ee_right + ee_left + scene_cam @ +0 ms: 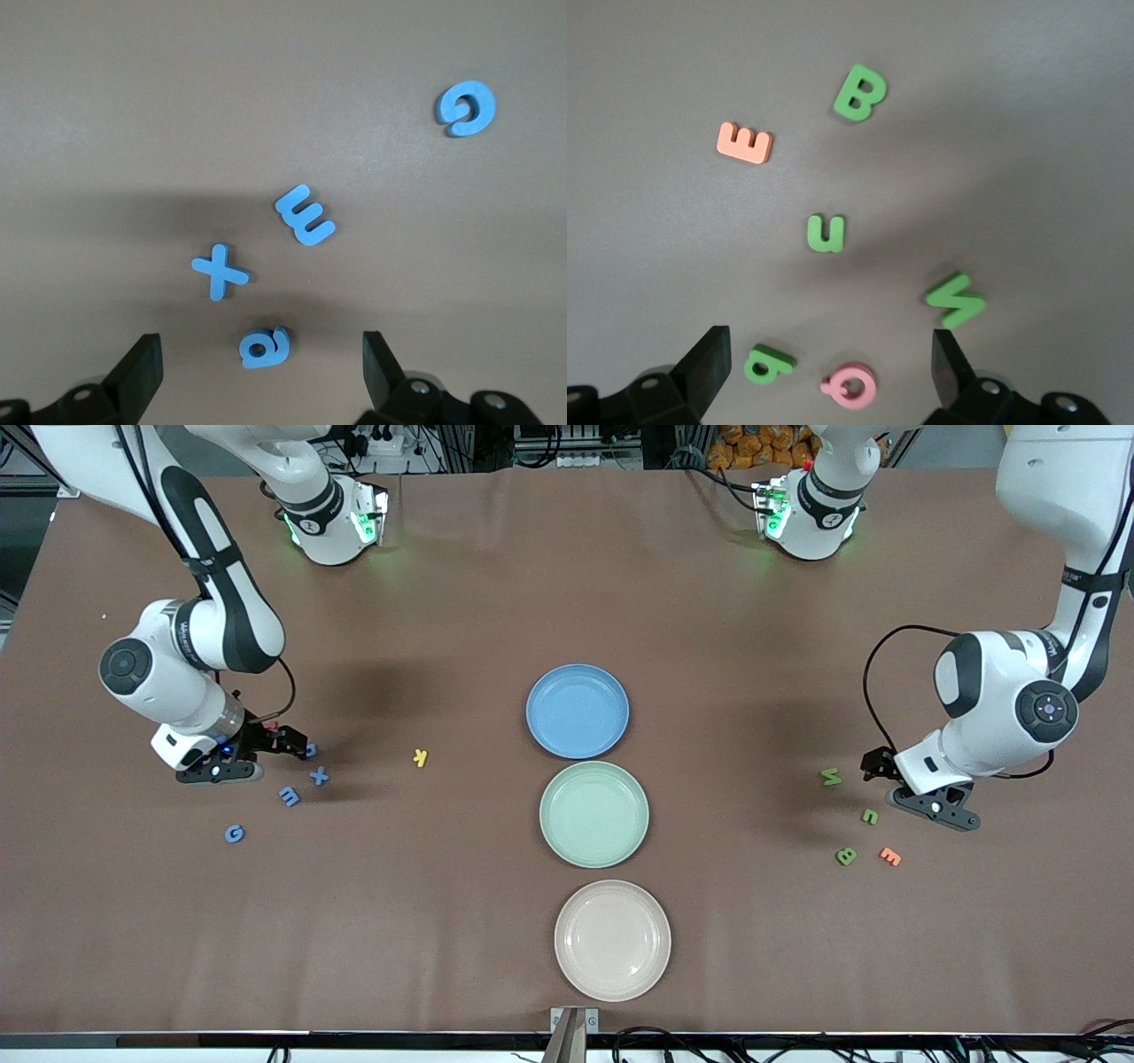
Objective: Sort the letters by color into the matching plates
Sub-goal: 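Lower the left gripper over green u while the right gripper lowers over blue a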
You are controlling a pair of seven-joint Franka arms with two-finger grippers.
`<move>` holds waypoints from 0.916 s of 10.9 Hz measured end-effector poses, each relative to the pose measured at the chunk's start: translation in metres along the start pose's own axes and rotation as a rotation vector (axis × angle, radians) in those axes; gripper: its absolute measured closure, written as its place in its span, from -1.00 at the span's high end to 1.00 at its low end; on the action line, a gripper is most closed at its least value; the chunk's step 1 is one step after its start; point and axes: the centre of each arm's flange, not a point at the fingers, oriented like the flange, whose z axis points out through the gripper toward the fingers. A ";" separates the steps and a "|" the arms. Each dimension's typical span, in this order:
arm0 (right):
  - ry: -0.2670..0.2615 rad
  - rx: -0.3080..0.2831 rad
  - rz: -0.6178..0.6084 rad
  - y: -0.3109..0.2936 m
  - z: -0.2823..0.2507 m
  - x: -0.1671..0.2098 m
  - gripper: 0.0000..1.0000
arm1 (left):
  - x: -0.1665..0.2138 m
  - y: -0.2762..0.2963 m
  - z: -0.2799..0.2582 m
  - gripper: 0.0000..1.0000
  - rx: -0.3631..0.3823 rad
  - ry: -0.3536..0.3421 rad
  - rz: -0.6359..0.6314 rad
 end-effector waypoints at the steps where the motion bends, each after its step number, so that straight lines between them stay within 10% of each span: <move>1: 0.000 0.000 -0.005 -0.001 0.007 -0.002 1.00 | 0.001 -0.004 0.011 1.00 -0.001 0.004 0.006; 10: -0.017 -0.009 -0.038 -0.010 0.059 -0.035 1.00 | 0.032 -0.028 0.066 0.74 -0.015 0.000 0.073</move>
